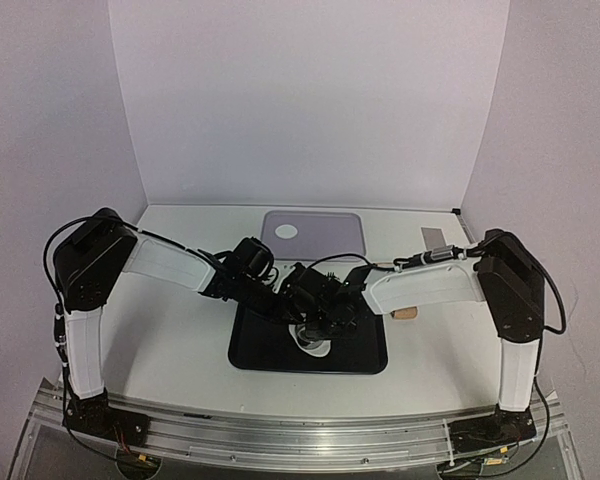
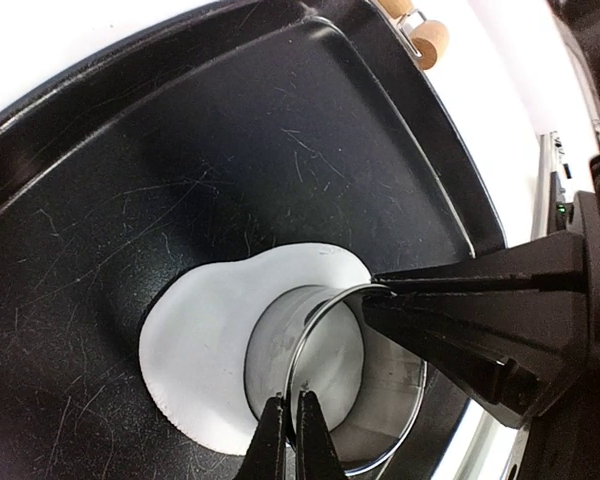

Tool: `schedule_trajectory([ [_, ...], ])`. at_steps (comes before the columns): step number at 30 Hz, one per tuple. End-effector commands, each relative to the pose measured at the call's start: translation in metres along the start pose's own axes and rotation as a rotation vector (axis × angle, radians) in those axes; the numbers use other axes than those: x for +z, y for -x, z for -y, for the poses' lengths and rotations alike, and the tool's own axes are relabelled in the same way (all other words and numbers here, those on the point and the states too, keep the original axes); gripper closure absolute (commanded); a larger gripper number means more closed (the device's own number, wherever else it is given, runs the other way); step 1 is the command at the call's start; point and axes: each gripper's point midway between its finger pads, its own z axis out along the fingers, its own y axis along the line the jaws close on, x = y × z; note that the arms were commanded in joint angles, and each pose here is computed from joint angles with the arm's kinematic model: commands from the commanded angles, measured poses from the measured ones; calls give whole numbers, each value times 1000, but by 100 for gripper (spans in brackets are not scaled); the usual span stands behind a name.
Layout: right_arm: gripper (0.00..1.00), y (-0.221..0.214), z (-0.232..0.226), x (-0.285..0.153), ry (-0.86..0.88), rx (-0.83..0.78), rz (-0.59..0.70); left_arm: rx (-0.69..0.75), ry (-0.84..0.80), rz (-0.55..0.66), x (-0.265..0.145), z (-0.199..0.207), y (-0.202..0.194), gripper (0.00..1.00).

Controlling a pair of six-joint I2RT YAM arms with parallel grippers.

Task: Roll out the dumpling wrappers from the dough

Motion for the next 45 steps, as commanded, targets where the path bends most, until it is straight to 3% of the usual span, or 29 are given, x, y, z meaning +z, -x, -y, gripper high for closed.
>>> schedule_trajectory([
  [1, 100, -141, 25, 59, -9, -64, -494, -222, 192, -591, 25, -68, -197, 100],
  [7, 100, -154, 34, 57, 9, 24, -584, -281, 157, -656, 33, -70, -214, 100],
  [13, 100, -141, 30, 51, 29, 130, -603, -352, 131, -692, 38, -74, -219, 100],
  [21, 100, -96, 25, 45, 8, 136, -442, -342, 172, -682, 36, -83, -214, 100],
  [26, 100, -99, 36, 47, -60, 130, -400, -255, 239, -629, 34, -95, -190, 100],
  [33, 100, -17, 61, 41, -168, -23, -187, -270, 204, -710, 9, -81, -230, 100],
  [40, 100, 2, 42, 41, -129, -27, -168, -278, 137, -747, 10, -68, -241, 100],
  [45, 100, -32, 45, 26, -141, 72, -190, -327, 160, -607, 21, -90, -187, 100],
])
